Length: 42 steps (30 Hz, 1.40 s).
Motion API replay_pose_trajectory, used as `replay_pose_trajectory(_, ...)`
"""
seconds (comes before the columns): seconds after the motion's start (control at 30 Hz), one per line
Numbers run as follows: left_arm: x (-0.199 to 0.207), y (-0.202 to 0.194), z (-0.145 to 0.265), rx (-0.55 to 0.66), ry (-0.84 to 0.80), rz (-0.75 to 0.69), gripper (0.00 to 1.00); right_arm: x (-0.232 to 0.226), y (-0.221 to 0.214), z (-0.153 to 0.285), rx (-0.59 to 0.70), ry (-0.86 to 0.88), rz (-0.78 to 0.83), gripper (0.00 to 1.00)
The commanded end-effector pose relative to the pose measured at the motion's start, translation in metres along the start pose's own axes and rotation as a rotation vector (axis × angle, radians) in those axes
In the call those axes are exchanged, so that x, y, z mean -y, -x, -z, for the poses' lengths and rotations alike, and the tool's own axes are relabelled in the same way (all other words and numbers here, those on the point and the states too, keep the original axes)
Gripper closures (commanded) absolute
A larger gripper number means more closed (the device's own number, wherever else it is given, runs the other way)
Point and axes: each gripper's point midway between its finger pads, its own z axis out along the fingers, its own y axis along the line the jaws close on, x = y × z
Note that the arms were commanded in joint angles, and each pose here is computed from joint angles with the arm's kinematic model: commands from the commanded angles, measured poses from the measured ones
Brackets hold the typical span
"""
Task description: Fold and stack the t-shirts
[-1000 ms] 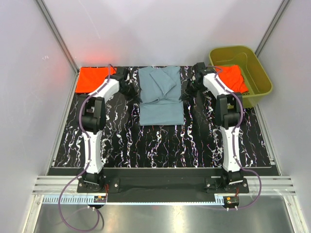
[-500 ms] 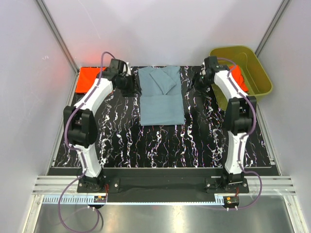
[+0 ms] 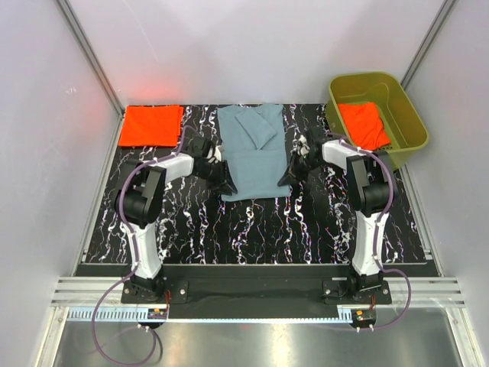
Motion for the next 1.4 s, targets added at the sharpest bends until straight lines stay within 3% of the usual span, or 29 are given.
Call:
replay_pose_trajectory(0.0, -0.011, 0.003, 0.009, 0.038, 0.041, -0.123, 0.61, 0.025, -0.007, -0.002, 0.001, -0.037, -0.019, 0.95)
replay_pose_trajectory(0.1, -0.005, 0.000, 0.031, 0.061, 0.087, -0.196, 0.49, 0.032, -0.007, 0.016, 0.053, -0.111, 0.024, 0.94)
replay_pose_trajectory(0.2, 0.026, 0.000, 0.055, 0.100, 0.071, -0.242, 0.46, 0.024, -0.016, 0.041, 0.065, -0.187, 0.088, 0.91)
replay_pose_trajectory(0.3, 0.060, -0.001, 0.065, 0.124, 0.000, -0.232, 0.46, -0.016, -0.021, 0.052, 0.091, -0.130, 0.135, 0.89)
replay_pose_trajectory(0.43, 0.074, -0.002, 0.040, 0.098, -0.056, -0.204, 0.52, -0.068, -0.039, 0.009, -0.026, 0.049, 0.143, 0.84)
replay_pose_trajectory(0.5, 0.060, -0.004, 0.023, 0.074, -0.048, -0.149, 0.55, -0.084, -0.041, -0.010, -0.060, 0.103, 0.148, 0.83)
replay_pose_trajectory(0.73, -0.017, -0.014, -0.007, 0.028, 0.049, -0.024, 0.62, -0.049, -0.044, -0.031, -0.103, 0.070, 0.121, 0.83)
replay_pose_trajectory(0.9, -0.041, -0.041, 0.003, 0.012, 0.098, -0.039, 0.63, 0.026, -0.049, -0.012, -0.079, 0.004, -0.013, 0.83)
replay_pose_trajectory(0.97, -0.041, -0.049, 0.008, 0.010, 0.092, -0.044, 0.63, 0.052, -0.052, -0.001, -0.065, -0.024, -0.072, 0.83)
replay_pose_trajectory(1.13, -0.037, -0.075, 0.025, 0.017, 0.078, -0.044, 0.57, 0.070, -0.073, 0.036, -0.007, -0.145, -0.059, 0.82)
replay_pose_trajectory(1.23, -0.014, -0.075, 0.052, 0.098, 0.061, -0.071, 0.48, 0.051, -0.081, 0.060, 0.045, -0.115, -0.032, 0.78)
replay_pose_trajectory(1.37, 0.014, -0.056, 0.082, 0.222, 0.031, -0.090, 0.43, 0.024, -0.078, 0.071, 0.081, -0.050, -0.007, 0.68)
